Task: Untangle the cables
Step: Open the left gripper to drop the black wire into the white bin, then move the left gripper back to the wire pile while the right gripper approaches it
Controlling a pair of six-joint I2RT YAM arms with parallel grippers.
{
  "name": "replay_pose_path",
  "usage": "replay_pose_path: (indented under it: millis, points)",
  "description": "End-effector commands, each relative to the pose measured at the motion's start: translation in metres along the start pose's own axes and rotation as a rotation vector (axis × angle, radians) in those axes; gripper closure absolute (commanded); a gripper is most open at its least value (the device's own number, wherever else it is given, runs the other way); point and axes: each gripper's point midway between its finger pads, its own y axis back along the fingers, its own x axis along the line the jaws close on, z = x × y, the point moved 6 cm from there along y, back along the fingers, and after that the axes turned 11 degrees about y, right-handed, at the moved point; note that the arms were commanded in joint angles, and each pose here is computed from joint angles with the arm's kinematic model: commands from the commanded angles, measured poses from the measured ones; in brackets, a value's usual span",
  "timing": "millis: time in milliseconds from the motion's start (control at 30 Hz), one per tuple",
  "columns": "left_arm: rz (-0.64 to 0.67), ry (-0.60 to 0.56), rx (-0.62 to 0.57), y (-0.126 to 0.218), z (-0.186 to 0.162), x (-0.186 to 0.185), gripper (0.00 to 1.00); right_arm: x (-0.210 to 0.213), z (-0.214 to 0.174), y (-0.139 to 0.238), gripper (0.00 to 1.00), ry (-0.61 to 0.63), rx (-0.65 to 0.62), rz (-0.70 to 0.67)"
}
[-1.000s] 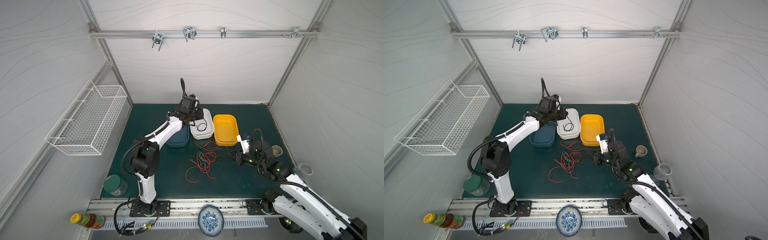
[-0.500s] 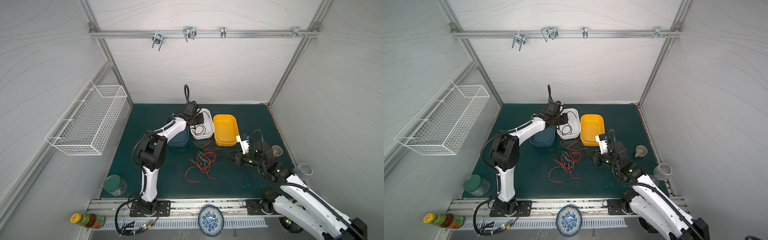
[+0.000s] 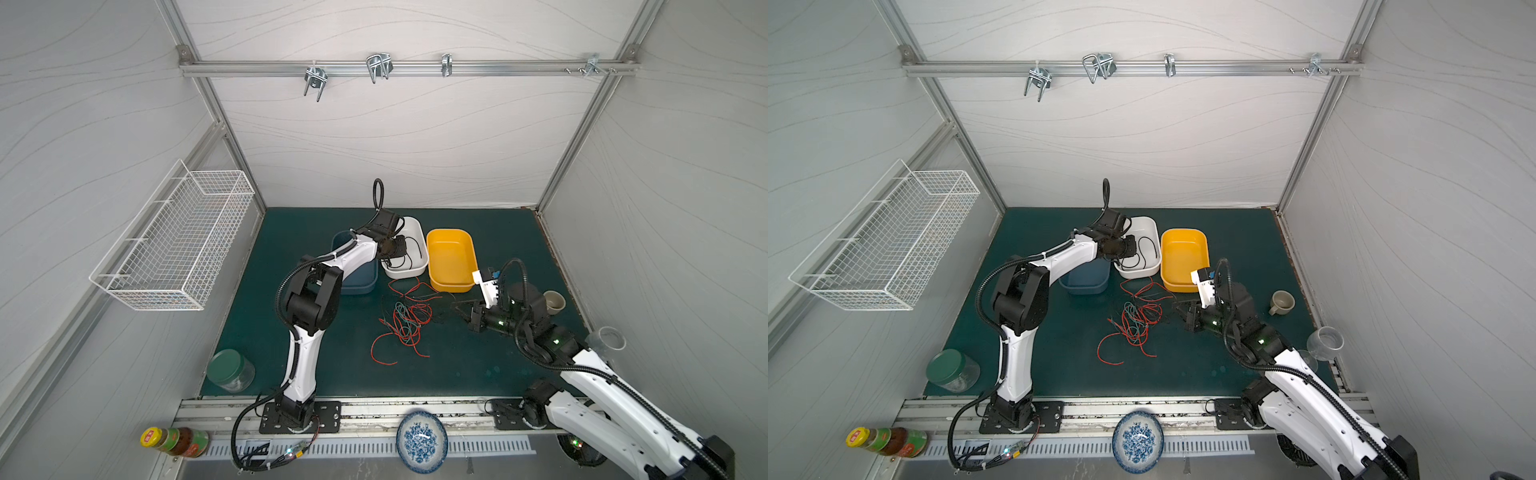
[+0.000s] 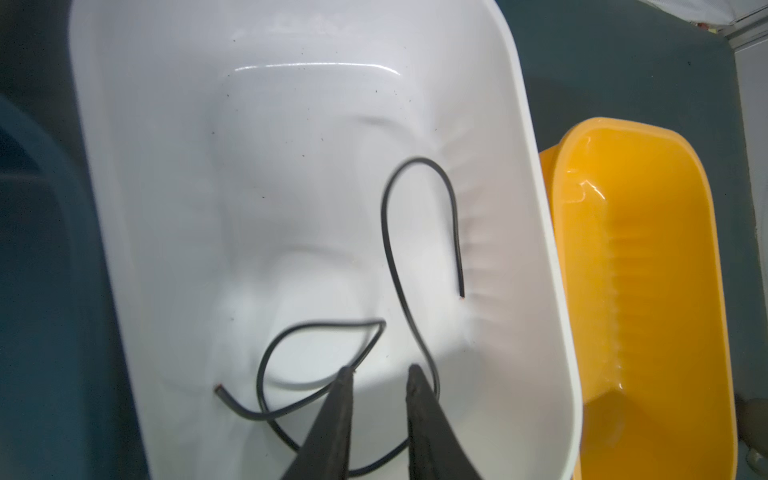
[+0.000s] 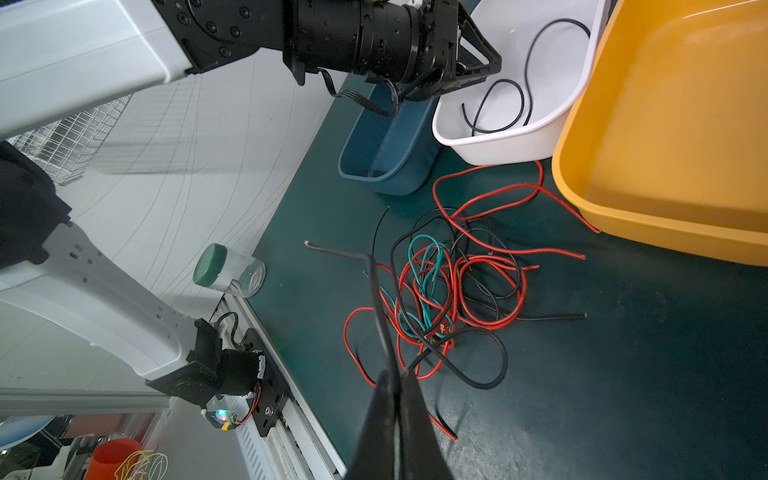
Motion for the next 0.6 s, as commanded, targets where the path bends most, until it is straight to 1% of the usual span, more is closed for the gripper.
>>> replay_pose_path:
  millis: [0,100,167,333,400,567]
  points:
    - [-0.012,-0.014,-0.039,0.011,0.017,-0.008,0.63,0.003,0.003,0.001,1.0,0.025,-0.021,0.013]
    - [-0.018,-0.02,-0.05,0.021,0.023,-0.012,0.53,0.004,0.005,0.002,1.0,0.026,-0.019,0.007]
    - [-0.025,-0.016,-0.061,0.031,0.027,-0.014,0.49,0.003,0.007,0.003,1.0,0.024,-0.02,-0.008]
    - [-0.059,-0.002,-0.089,0.071,0.03,-0.021,0.45,0.002,0.014,0.005,1.0,0.013,0.001,-0.057]
    - [-0.065,0.038,-0.091,0.088,0.022,-0.017,0.45,0.003,0.02,0.006,1.0,0.007,0.003,-0.066]
    - [-0.126,0.159,-0.112,0.123,-0.02,0.008,0.44,0.009,0.036,0.008,1.0,-0.016,-0.002,-0.072]
